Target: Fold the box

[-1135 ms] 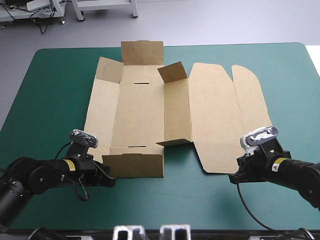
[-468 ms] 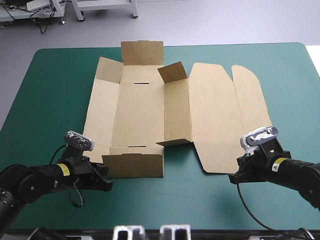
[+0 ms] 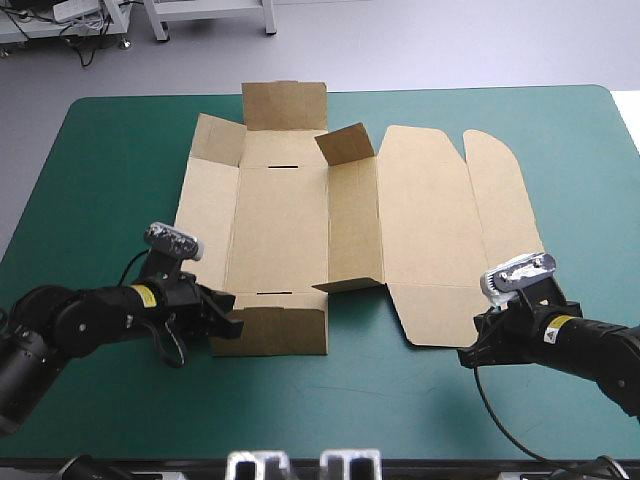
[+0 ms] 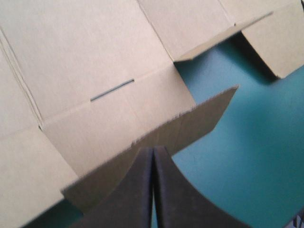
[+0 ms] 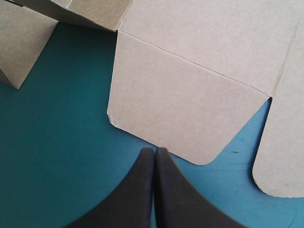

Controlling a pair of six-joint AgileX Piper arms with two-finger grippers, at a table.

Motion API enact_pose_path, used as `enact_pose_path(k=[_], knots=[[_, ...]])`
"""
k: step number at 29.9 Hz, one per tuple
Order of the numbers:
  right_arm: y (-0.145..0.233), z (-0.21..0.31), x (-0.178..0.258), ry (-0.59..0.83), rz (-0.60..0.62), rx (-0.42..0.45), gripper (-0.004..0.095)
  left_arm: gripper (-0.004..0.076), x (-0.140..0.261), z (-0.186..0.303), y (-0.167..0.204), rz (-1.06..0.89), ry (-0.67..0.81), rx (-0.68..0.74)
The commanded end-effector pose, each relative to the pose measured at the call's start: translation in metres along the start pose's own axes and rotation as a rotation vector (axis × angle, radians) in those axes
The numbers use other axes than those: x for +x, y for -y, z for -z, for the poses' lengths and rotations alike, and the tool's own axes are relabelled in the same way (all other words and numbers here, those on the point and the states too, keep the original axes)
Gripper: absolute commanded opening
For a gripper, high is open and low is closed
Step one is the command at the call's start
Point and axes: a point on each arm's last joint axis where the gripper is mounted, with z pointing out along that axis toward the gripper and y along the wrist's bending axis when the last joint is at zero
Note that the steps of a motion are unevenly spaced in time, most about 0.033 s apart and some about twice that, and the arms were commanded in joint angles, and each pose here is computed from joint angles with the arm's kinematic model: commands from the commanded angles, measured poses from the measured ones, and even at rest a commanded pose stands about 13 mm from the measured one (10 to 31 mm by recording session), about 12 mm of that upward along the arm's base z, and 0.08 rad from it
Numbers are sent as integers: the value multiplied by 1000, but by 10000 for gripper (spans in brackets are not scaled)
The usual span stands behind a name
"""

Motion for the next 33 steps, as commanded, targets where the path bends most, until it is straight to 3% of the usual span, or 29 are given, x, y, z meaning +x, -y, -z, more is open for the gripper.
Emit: enact_pose_path(k=[1, 6, 10, 16, 20, 25, 33], knots=[[-1, 7, -9, 76, 4, -2, -20, -6, -39, 9, 6, -74, 114, 11], [-1, 7, -9, 76, 8, -2, -20, 14, -72, -7, 1, -130, 53, -10], [-1, 7, -8, 70, 8, -3, -20, 14, -79, -13, -29, -81, -21, -73], [-2, 7, -8, 68, 29, -3, -20, 14, -66, 16, -100, 84, -51, -214], [-2, 7, -8, 68, 32, -4, -20, 14, -42, 29, -134, 179, -192, -162], [-2, 7, -8, 60, 30, -11, -20, 26, -41, 27, -159, 296, -128, -126], [-3, 7, -5, 28, 47, -18, -20, 322, -41, -7, -184, 382, -151, 24]])
